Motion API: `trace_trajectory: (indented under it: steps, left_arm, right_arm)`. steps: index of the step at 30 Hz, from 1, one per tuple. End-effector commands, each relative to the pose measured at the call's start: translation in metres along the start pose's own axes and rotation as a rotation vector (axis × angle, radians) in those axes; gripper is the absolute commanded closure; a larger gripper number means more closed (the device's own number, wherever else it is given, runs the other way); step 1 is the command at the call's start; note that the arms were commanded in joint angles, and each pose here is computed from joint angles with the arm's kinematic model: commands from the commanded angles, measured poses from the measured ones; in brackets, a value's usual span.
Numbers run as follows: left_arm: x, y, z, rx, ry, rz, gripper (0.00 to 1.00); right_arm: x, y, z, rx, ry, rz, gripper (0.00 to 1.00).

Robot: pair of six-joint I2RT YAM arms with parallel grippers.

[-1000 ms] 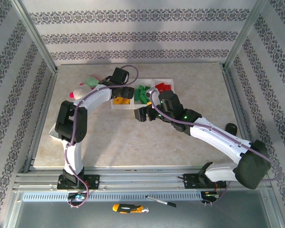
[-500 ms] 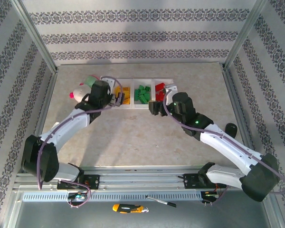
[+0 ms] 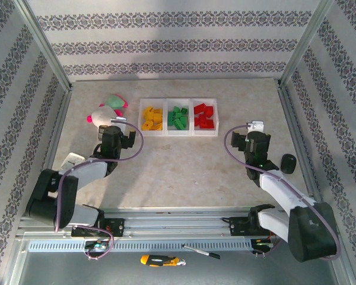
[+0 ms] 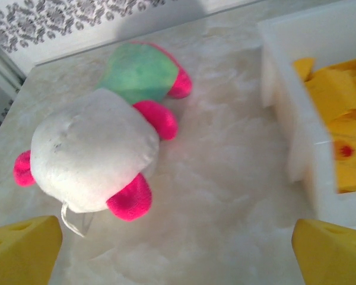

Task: Sort the legos into containers by color
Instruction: Reset both arms

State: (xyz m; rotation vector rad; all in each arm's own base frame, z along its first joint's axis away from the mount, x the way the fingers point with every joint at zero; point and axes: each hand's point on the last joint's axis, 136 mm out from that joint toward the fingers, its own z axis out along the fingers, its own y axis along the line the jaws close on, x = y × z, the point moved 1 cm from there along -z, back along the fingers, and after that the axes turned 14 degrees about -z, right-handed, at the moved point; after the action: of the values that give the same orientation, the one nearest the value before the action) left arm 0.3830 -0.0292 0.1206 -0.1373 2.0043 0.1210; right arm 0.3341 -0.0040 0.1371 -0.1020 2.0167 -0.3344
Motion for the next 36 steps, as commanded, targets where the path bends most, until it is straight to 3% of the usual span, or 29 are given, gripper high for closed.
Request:
trace_trajectory:
  steps: [1,4,6,9,14,23,36]
  left_arm:
    - [-0.005,0.016,0.013,-0.041,-0.085,-0.031,0.01]
    - [0.006,0.022,0.026,-0.041,-0.063,-0.067,0.01]
    - [0.012,0.026,0.031,0.017,-0.008,-0.122,0.01]
    - [0.014,0.038,0.031,0.077,-0.014,-0.215,0.01]
    - [0.019,0.035,0.025,0.13,-0.107,-0.213,0.01]
    - [0.022,0.048,0.024,0.051,-0.099,-0.248,0.01]
    - [0.022,0.033,0.026,0.131,-0.075,-0.207,0.01]
  right_arm:
    - [-0.007,-0.019,0.01,0.072,-0.128,0.023,0.04]
    - [-0.003,-0.02,0.021,0.065,-0.156,0.063,0.04]
    - [-0.005,-0.017,0.028,0.055,-0.175,0.07,0.03]
    - [0.002,-0.009,0.043,0.019,-0.17,0.07,0.02]
    - [0.005,0.007,0.053,-0.057,-0.203,0.045,0.02]
    - [0.012,0.004,0.057,-0.04,-0.149,0.049,0.02]
    - [0.011,0.004,0.057,-0.04,-0.151,0.048,0.02]
